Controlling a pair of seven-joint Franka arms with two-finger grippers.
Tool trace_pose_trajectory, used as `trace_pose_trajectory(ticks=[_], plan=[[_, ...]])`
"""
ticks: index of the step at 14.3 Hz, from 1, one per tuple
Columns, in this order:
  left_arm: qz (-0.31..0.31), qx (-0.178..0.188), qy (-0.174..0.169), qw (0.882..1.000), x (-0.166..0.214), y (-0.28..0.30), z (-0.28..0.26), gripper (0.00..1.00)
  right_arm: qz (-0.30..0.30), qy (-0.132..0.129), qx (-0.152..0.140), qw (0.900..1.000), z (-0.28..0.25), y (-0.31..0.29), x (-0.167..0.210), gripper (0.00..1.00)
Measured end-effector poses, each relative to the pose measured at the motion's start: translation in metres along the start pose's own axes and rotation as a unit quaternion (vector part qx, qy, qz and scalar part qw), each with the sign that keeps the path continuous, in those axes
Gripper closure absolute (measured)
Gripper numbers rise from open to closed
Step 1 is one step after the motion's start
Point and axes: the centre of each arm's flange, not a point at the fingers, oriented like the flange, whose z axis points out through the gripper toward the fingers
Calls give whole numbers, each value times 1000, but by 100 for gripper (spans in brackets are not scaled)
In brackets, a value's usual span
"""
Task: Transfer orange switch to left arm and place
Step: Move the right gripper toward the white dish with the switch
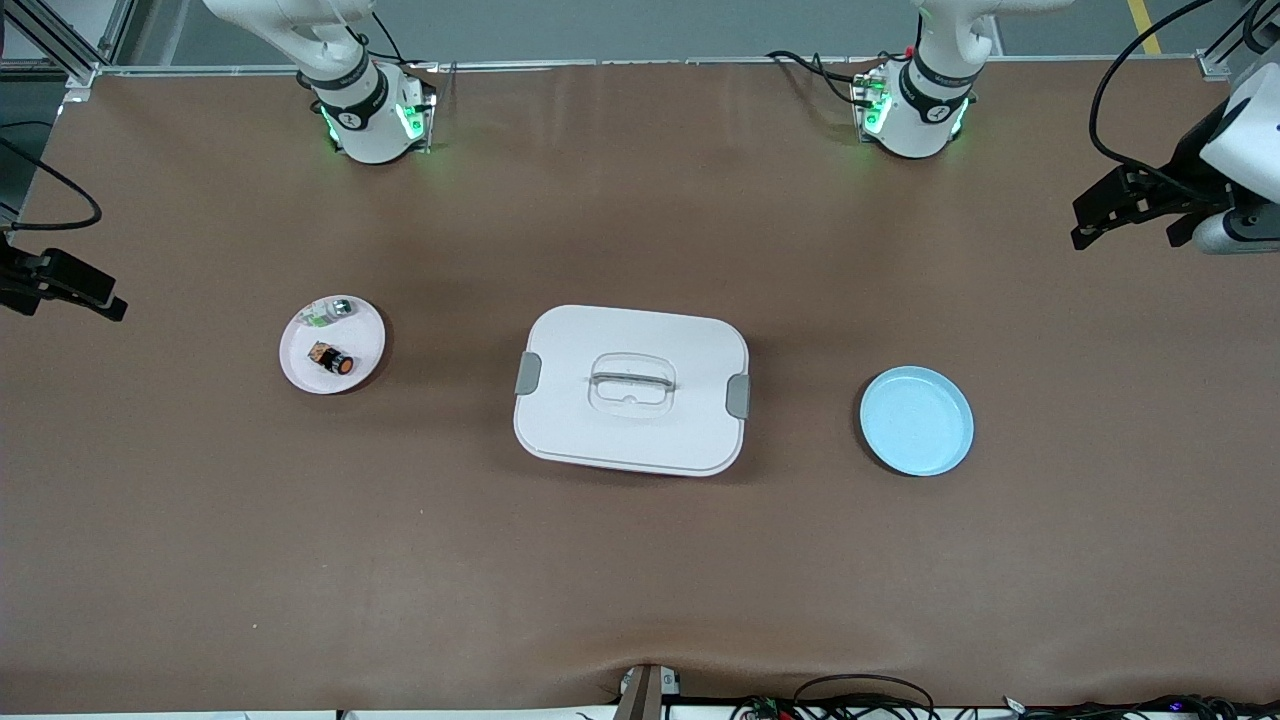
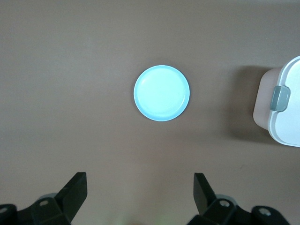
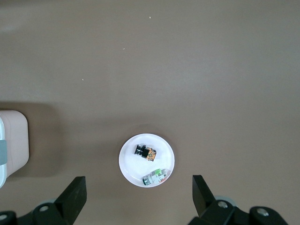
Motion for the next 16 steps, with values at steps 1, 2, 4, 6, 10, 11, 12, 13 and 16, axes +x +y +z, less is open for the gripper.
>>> trace_pose_trajectory(ticks=[1,2,4,6,10,11,12,13,16], plan=[[0,0,0,1000,0,-1,0,0,0,0,0,1000,0,0,0,0],[-1,0,0,1000,0,-1,0,0,0,-1,0,1000,1,0,0,0],[-1,0,0,1000,0,-1,0,0,0,-6,-1,1000,7,0,3,0],[2,0,0,1000,0,2,0,0,0,-15,-1,1000,19,0,6,0],[5,0,0,1000,0,5,0,0,2,-30,-3,1000,62,1,11,0],[5,0,-2,1000,0,5,2,0,2,-33,-3,999,74,1,12,0],[5,0,-5,1000,2,5,5,0,3,-37,-3,999,86,2,11,0],[5,1,-9,1000,5,5,10,0,3,-41,-3,999,97,2,10,0],[2,1,-22,1000,13,2,24,0,4,-51,-3,999,126,3,5,0]])
